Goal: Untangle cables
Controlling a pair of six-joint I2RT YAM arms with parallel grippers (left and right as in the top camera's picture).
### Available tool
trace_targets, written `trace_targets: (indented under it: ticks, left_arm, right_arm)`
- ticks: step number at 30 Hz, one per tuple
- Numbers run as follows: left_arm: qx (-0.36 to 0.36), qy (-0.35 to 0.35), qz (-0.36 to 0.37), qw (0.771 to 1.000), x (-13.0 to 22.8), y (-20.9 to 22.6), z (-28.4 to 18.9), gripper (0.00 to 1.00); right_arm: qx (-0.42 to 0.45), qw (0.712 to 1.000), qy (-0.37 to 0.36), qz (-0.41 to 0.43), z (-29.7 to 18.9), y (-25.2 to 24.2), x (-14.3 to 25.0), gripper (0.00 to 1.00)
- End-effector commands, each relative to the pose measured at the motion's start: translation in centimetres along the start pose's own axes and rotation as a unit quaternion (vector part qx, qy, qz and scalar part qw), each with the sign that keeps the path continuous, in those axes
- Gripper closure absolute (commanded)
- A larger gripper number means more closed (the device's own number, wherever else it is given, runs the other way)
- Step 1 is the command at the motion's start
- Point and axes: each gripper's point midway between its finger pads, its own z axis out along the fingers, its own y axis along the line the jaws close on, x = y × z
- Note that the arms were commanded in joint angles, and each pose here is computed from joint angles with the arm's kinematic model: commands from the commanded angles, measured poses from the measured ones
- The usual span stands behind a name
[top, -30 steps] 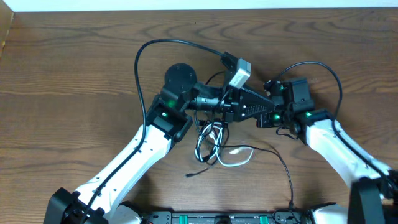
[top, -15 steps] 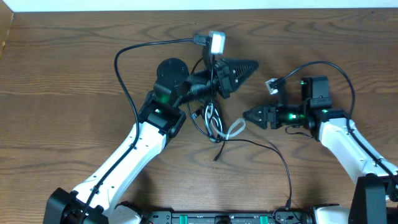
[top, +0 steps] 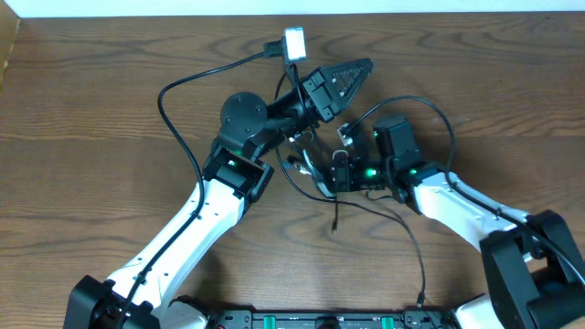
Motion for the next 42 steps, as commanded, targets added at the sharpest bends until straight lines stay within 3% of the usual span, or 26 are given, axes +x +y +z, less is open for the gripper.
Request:
trace_targets:
  ticks: [1, 7, 10, 14, 17, 20, 24, 27, 30, 32, 35, 38, 40, 42]
  left_arm:
    - [0.019, -0.021, 0.002, 1.000, -1.7, -1.5, -0.4, 0.92]
    - [-0.050, 0.020, 0.007, 0.999, -2.7, 3.0, -2.6, 0.92]
    - [-0.116, 0.039, 0.006, 0.992, -2.3, 6.6, -3.8, 0.92]
    - [-0.265, 0.052, -0.022, 0.963, -0.4, 13.2, -6.7, 0.88]
    - [-0.377, 0.042, -0.059, 0.924, 0.9, 17.2, -9.8, 0.83]
    - [-0.459, 0.046, -0.081, 0.883, 2.3, 19.7, -13.0, 0.64]
    - [-0.514, 0.131, -0.059, 0.845, 5.5, 20.9, -16.4, 0.45]
    - [-0.539, 0.192, -0.043, 0.819, 7.4, 21.2, -18.6, 0.39]
    - [-0.636, 0.223, -0.031, 0.739, 8.5, 22.1, -24.1, 0.31]
    - [-0.646, 0.248, -0.025, 0.721, 9.1, 21.9, -25.3, 0.27]
    - [-0.615, 0.319, -0.004, 0.721, 10.8, 21.2, -25.5, 0.23]
    - [-0.601, 0.335, -0.003, 0.726, 11.3, 20.9, -25.2, 0.23]
    - [-0.586, 0.333, -0.005, 0.739, 11.4, 20.8, -24.4, 0.23]
    - [-0.540, 0.323, -0.016, 0.777, 11.4, 20.3, -22.0, 0.23]
  right_arm:
    - [0.057, 0.998, -0.011, -0.002, 0.0, -2.5, -0.3, 0.99]
    - [0.253, 0.962, -0.100, 0.033, -9.1, -10.4, -3.1, 0.99]
    - [0.225, 0.965, -0.133, -0.001, -12.2, -9.1, -4.6, 0.99]
    - [0.097, 0.981, -0.149, -0.082, -13.9, -2.8, -5.1, 0.99]
    - [0.057, 0.981, -0.147, -0.111, -14.2, 0.0, -4.5, 0.99]
    - [0.050, 0.978, -0.152, -0.133, -14.3, 1.4, -4.5, 0.99]
    - [0.074, 0.971, -0.176, -0.142, -14.8, 1.1, -5.6, 0.99]
    - [0.067, 0.969, -0.190, -0.142, -15.0, 1.6, -6.2, 0.99]
    - [0.048, 0.964, -0.206, -0.160, -15.3, 2.7, -7.1, 0.99]
    - [0.063, 0.963, -0.224, -0.134, -15.7, 2.1, -7.8, 0.99]
    - [0.178, 0.947, -0.266, -0.034, -17.2, -2.6, -8.6, 0.99]
    - [0.234, 0.937, -0.258, -0.001, -17.7, -5.0, -7.6, 0.99]
    - [0.225, 0.947, -0.230, -0.011, -17.0, -4.8, -6.6, 0.99]
    - [0.201, 0.958, -0.204, -0.029, -16.1, -3.9, -5.7, 0.99]
